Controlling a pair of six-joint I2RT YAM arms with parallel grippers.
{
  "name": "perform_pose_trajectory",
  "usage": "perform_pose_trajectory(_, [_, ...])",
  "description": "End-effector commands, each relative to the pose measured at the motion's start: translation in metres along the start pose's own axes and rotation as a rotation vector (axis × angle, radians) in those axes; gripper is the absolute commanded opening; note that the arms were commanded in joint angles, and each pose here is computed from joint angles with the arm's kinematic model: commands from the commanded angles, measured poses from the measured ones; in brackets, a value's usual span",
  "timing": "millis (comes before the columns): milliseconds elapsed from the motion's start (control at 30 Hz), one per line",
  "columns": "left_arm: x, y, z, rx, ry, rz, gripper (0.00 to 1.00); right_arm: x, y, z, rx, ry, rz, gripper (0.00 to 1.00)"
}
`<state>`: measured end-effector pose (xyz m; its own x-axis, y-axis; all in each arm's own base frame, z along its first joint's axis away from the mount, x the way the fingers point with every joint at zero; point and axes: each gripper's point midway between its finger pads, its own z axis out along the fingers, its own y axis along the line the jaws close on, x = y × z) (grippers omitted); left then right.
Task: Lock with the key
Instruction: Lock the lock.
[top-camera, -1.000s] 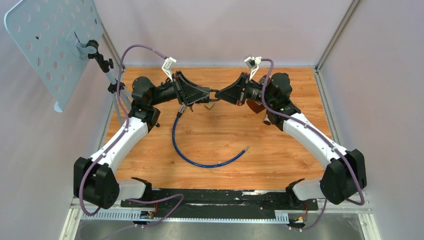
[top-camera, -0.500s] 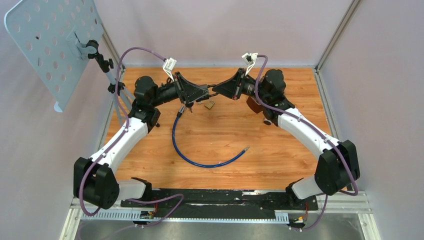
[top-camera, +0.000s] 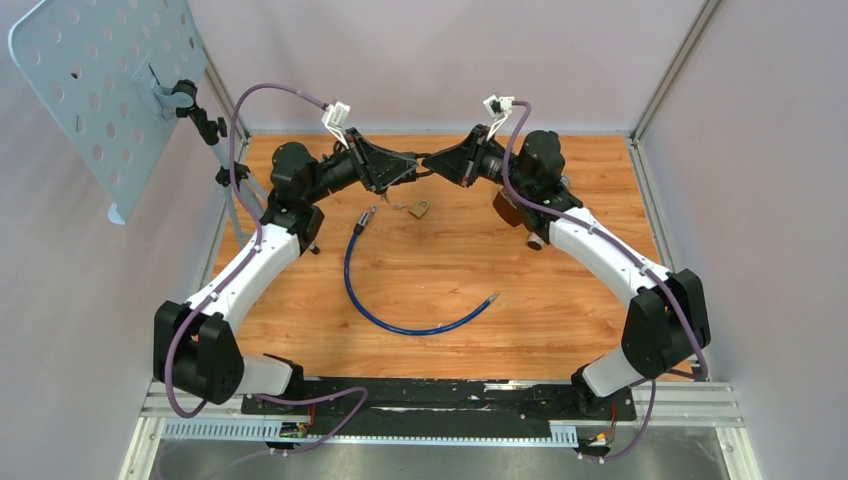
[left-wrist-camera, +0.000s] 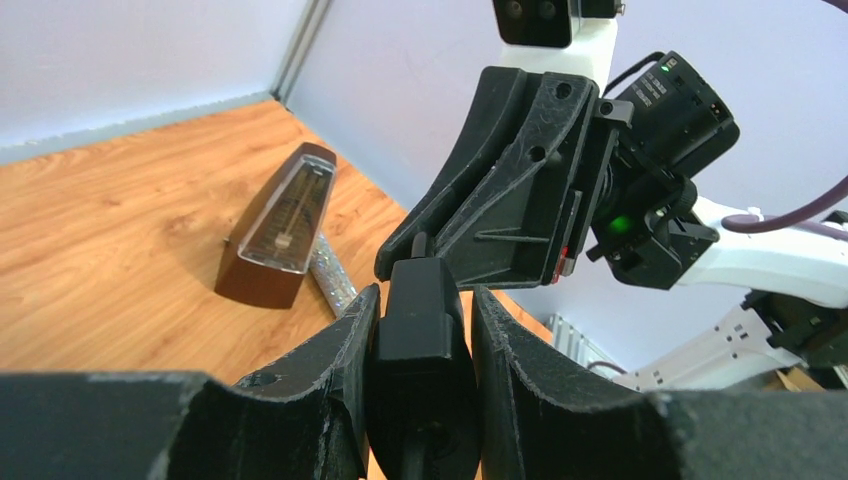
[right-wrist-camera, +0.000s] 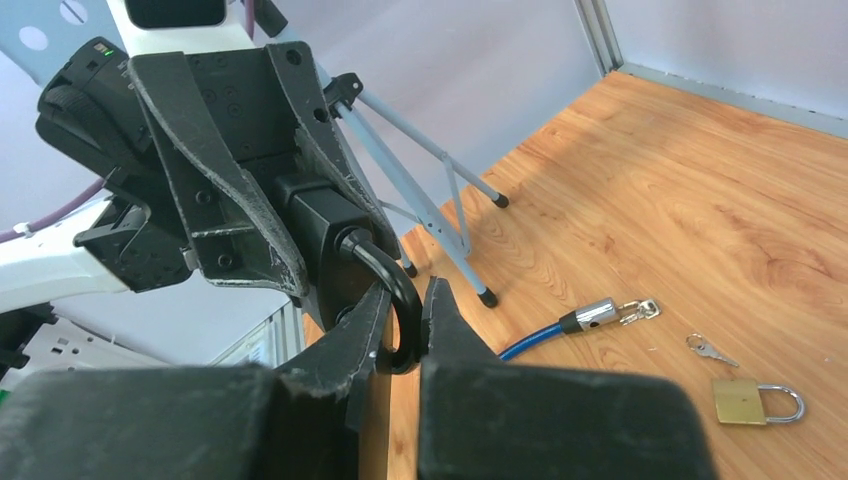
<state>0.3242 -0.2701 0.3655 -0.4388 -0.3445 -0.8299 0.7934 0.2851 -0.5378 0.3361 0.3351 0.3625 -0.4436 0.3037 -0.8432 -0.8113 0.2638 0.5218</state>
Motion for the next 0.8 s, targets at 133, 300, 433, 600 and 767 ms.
perform_pose_trajectory(133, [0.077, -0.037, 0.037, 0.179, 0.189, -0.013, 0.00, 0.029, 0.181, 0.025, -0.583, 0.138, -0.022, 0.00])
perform_pose_trajectory(300, [0.084, -0.032, 0.043, 0.177, 0.205, -0.008, 0.00, 0.027, 0.190, 0.026, -0.618, 0.134, -0.028, 0.00])
perform_pose_trajectory(433, [0.097, -0.027, 0.046, 0.171, 0.233, -0.012, 0.00, 0.020, 0.197, 0.027, -0.642, 0.111, -0.037, 0.00])
perform_pose_trajectory(600, [0.115, -0.018, 0.050, 0.156, 0.280, -0.010, 0.00, 0.009, 0.208, 0.029, -0.679, 0.073, -0.068, 0.00])
perform_pose_trajectory(767, [0.135, -0.011, 0.054, 0.147, 0.320, -0.026, 0.00, 0.004, 0.220, 0.031, -0.703, 0.038, -0.093, 0.00])
